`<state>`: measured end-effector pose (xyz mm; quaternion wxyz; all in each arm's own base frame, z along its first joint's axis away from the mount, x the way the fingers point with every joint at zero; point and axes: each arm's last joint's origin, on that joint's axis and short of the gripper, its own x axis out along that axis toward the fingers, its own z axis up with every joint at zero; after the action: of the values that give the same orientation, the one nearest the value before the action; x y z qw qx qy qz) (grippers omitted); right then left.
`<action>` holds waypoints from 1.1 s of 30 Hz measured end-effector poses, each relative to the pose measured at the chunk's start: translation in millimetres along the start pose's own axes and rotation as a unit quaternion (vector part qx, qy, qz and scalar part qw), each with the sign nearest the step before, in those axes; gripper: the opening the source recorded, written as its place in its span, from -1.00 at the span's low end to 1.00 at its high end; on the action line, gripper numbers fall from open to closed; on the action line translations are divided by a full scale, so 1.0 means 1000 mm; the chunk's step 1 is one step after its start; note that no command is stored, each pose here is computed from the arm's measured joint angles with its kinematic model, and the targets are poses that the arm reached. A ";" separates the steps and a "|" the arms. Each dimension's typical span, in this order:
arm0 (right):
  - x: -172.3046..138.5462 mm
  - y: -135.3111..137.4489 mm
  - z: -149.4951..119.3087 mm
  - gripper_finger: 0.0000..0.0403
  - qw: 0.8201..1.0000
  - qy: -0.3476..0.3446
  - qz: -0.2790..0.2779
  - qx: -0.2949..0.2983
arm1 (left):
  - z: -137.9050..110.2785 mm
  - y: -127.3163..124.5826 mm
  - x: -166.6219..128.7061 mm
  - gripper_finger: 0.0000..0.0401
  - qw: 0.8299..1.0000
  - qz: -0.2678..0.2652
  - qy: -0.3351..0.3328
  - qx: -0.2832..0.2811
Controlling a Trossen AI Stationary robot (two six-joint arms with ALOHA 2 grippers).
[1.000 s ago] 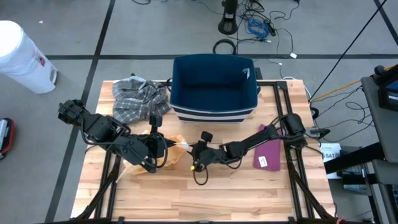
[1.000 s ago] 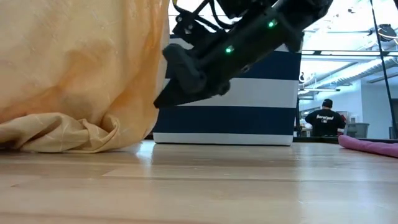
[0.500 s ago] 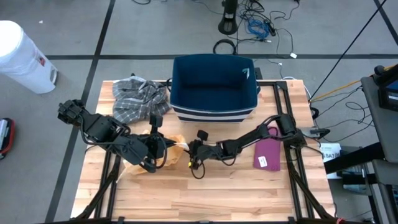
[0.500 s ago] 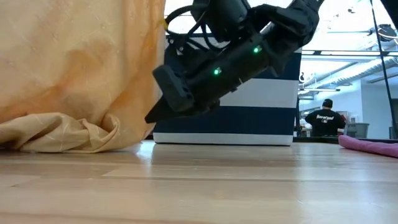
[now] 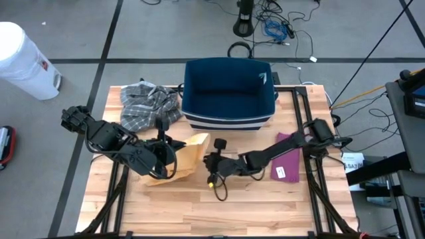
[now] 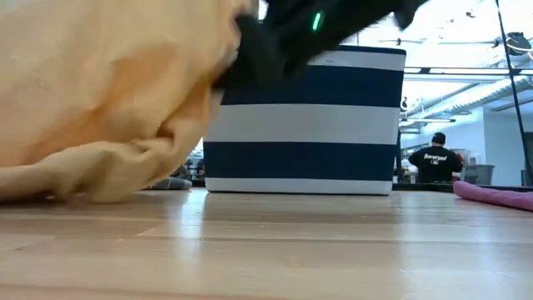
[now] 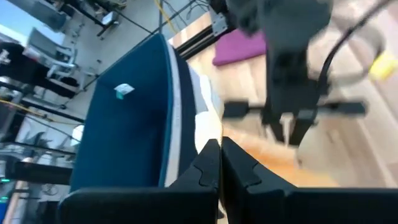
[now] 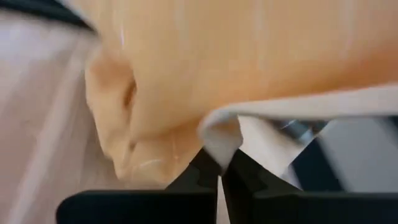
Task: Fold towel
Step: Fold the yellow towel
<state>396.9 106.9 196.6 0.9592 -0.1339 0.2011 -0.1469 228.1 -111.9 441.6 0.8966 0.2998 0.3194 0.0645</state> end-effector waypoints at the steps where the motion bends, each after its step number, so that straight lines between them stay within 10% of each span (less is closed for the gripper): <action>1: -0.010 -0.002 0.008 -1.00 1.000 -0.002 -0.005 -0.009 | 0.000 0.000 0.000 -1.00 1.000 0.005 0.001 0.004; 14: -0.188 -0.055 0.082 -1.00 0.993 -0.067 0.012 -0.099 | -0.001 0.011 -0.020 -1.00 0.973 0.221 0.019 0.056; 23: -0.282 -0.103 0.108 -1.00 0.964 -0.228 0.102 -0.091 | 0.010 0.008 -0.044 -1.00 0.972 0.223 -0.046 0.053; 33: -0.308 -0.115 0.101 -1.00 0.933 -0.258 0.233 -0.090 | 0.012 -0.006 -0.070 -1.00 0.979 0.146 -0.118 0.081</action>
<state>143.5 124.8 429.0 0.9693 -0.2022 -0.0152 0.1394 179.9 -144.3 482.4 0.8817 0.4203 0.1684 0.1328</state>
